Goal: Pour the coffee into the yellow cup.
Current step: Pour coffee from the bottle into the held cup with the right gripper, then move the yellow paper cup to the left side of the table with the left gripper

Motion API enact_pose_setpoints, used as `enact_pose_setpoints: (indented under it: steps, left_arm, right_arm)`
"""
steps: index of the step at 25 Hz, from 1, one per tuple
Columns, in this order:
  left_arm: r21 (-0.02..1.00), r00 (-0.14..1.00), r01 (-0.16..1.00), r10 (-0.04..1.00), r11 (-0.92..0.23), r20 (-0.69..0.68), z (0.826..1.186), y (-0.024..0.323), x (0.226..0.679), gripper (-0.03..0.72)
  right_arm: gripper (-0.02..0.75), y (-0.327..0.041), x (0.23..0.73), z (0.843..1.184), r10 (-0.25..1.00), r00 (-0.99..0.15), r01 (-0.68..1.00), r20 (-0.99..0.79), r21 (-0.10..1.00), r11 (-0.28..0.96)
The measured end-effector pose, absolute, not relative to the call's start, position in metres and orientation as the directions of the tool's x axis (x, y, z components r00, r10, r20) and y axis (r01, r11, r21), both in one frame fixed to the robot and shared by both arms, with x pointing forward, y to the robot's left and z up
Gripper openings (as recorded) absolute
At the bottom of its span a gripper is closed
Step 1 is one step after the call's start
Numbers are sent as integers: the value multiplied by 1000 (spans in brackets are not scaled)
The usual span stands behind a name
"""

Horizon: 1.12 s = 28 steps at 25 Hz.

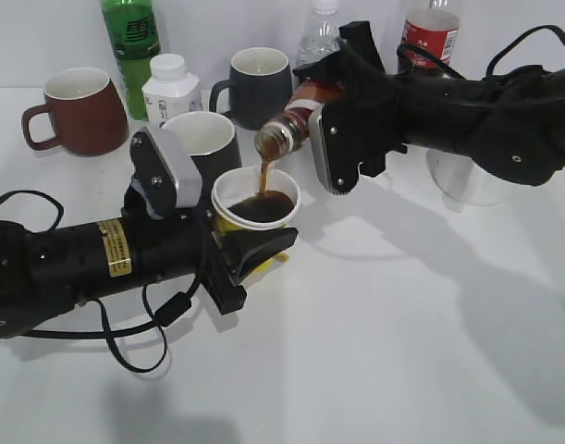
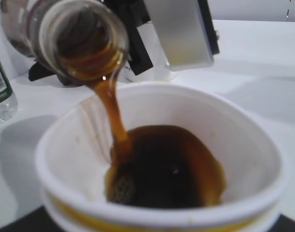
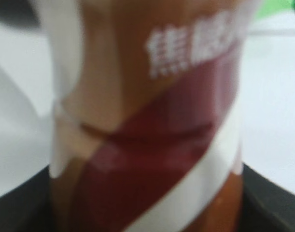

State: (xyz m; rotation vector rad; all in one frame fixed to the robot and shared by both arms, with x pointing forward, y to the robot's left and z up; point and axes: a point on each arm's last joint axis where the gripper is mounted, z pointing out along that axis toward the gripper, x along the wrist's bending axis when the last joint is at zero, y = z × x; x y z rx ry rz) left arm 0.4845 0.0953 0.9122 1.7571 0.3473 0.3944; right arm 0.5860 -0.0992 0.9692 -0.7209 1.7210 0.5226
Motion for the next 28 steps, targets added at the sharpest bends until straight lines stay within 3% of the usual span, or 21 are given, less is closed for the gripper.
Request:
enact_pose_setpoints:
  steps: [9,19,23,28]
  left_arm:
    - [990,887,11,458,-143,56,917,96,484,400]
    - [995,826,60,564,-75,-8,921,117,472,400]
    - [998,787,51,617,-44,-14,934,131,466,400]
    - [999,691,51,722,8,-41,946,158,461,400]
  right_arm:
    - [503,-100,581,963,-9,-378,-632,-926,250,734]
    - [503,-100,576,970,403,-682,-316,-610,743,589]
    - [503,-102,579,973,557,-706,-163,-438,865,474]
    - [503,-107,585,976,712,-658,-6,-244,947,320]
